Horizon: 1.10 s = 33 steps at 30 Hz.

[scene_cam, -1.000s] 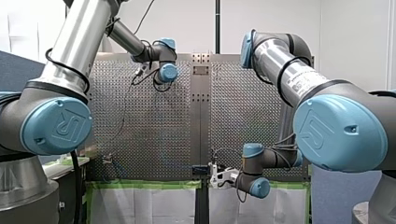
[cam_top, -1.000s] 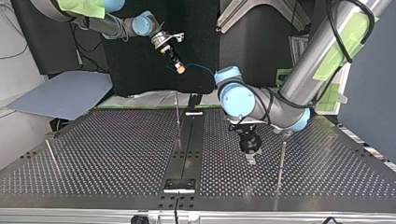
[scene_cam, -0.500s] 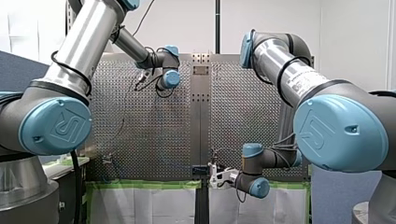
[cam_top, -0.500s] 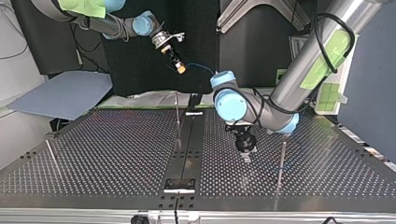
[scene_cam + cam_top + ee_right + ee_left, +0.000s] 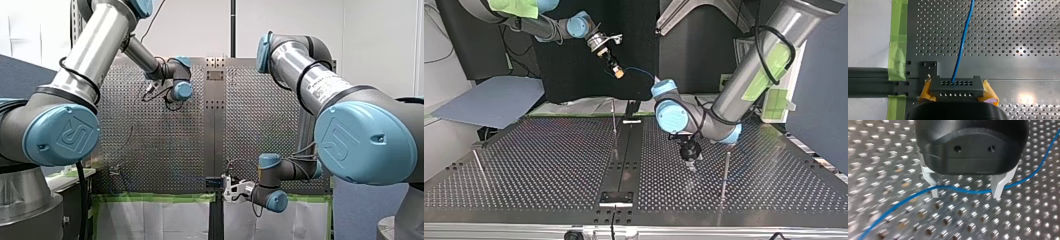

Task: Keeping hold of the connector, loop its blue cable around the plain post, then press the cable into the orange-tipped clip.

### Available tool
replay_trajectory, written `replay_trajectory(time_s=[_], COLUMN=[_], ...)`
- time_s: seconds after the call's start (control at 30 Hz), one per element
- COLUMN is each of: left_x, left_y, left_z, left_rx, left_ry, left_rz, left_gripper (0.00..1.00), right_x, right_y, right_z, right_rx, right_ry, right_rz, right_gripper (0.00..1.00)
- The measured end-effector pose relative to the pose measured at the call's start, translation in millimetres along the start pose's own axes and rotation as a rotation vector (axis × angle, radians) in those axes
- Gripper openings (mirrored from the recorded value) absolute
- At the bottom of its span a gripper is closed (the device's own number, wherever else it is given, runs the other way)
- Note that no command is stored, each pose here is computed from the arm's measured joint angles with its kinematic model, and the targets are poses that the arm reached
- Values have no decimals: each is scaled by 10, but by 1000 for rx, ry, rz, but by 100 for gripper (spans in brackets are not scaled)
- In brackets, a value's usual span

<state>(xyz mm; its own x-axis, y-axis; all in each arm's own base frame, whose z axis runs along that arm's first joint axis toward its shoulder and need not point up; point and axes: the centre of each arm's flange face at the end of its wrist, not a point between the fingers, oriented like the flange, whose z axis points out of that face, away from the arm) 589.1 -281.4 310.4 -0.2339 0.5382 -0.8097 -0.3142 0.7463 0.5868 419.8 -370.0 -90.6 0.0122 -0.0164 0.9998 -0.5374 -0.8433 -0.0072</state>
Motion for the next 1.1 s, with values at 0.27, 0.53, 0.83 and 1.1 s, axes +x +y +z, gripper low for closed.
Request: replay_trajectory(time_s=[0.27, 0.53, 0.83, 1.1], left_x=[120, 302, 537, 593], left_y=[-81, -52, -176, -304], left_z=[49, 38, 7, -34], left_rx=[-10, -41, -34, 1], left_ry=[22, 75, 119, 114], left_rz=[19, 65, 117, 122], left_gripper=[100, 100, 100, 100], right_x=[-2, -8, -10, -8], right_y=[-4, -25, -47, -51], right_z=[-1, -3, -1, 0], right_rx=[1, -4, -3, -4], right_ry=[-2, -7, -8, -9], right_rz=[-1, -1, -1, -2], right_gripper=[0, 0, 0, 0])
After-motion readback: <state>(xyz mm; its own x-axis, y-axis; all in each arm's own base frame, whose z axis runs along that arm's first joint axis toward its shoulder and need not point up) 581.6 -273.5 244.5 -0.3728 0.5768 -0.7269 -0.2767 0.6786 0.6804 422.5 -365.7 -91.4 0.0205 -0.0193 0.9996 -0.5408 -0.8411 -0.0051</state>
